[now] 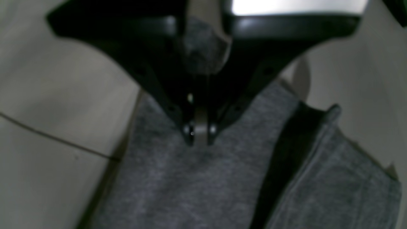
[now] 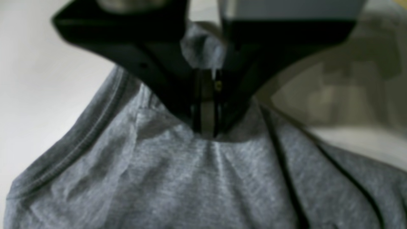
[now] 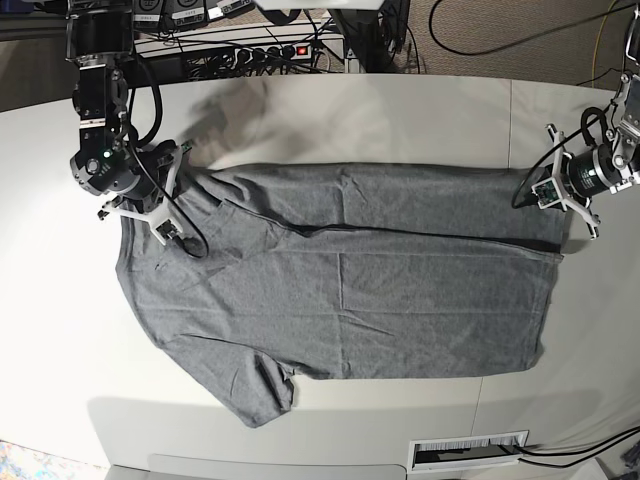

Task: Fold the T-shirt properly
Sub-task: 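Lay the folded edge flat and open both grippers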

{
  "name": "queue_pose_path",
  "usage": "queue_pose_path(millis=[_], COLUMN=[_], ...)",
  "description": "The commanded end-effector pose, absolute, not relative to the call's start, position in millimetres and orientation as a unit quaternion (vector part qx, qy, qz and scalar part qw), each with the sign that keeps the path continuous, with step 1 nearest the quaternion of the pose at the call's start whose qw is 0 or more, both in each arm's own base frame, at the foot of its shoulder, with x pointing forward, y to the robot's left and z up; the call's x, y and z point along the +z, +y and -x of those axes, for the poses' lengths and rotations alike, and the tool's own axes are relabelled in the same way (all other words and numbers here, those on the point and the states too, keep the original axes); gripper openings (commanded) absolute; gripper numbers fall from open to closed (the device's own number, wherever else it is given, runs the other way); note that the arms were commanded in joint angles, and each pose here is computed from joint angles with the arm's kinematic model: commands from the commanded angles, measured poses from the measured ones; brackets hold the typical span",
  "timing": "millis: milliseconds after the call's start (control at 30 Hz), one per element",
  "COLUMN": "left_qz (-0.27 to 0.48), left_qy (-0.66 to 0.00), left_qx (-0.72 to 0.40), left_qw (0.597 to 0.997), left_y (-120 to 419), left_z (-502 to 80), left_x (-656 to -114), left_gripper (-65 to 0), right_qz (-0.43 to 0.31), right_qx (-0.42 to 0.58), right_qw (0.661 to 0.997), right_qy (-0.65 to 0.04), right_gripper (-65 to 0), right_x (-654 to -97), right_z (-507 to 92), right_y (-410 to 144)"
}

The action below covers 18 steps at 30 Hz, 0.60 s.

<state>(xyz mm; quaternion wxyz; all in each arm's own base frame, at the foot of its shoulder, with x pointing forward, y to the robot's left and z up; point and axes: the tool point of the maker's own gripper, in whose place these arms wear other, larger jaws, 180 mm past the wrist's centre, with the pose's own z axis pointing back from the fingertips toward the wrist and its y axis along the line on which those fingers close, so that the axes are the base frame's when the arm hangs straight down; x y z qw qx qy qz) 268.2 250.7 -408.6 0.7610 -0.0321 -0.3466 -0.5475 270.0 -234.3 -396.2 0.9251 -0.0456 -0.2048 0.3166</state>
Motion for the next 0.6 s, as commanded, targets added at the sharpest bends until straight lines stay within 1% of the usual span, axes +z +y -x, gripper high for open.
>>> queue_pose_path(millis=[0,133,233,400,567], left_qz=[0.034,0.034,0.049,0.077,0.065], left_qy=[-0.299,-0.265,-0.248,-0.216,-0.148], left_qx=[-0.572,-0.587,-0.594,-0.615,-0.641], left_qw=[0.763,0.764,0.764,0.754,0.75], left_y=[262,268,270,265,270], left_z=[-253,-239,-222,-181,-144], left_x=[-417,-425,-427,-427,-436], left_gripper=[-65.0,-65.0,-65.0,-65.0,-65.0], right_qz=[0.065,0.053,0.055,0.07,0.064], right_qx=[0.322,0.323,0.327,0.346,0.369], right_qw=[0.929,0.934,0.936,0.929,0.922], right_qy=[-0.171,-0.141,-0.119,-0.109,-0.1], right_gripper=[-65.0,-65.0,-65.0,-65.0,-65.0], right_x=[-397,-400,-402,-396,-395], right_z=[-261,-244,-230,-219,-197], right_y=[-249,-259,-270,-278,-269])
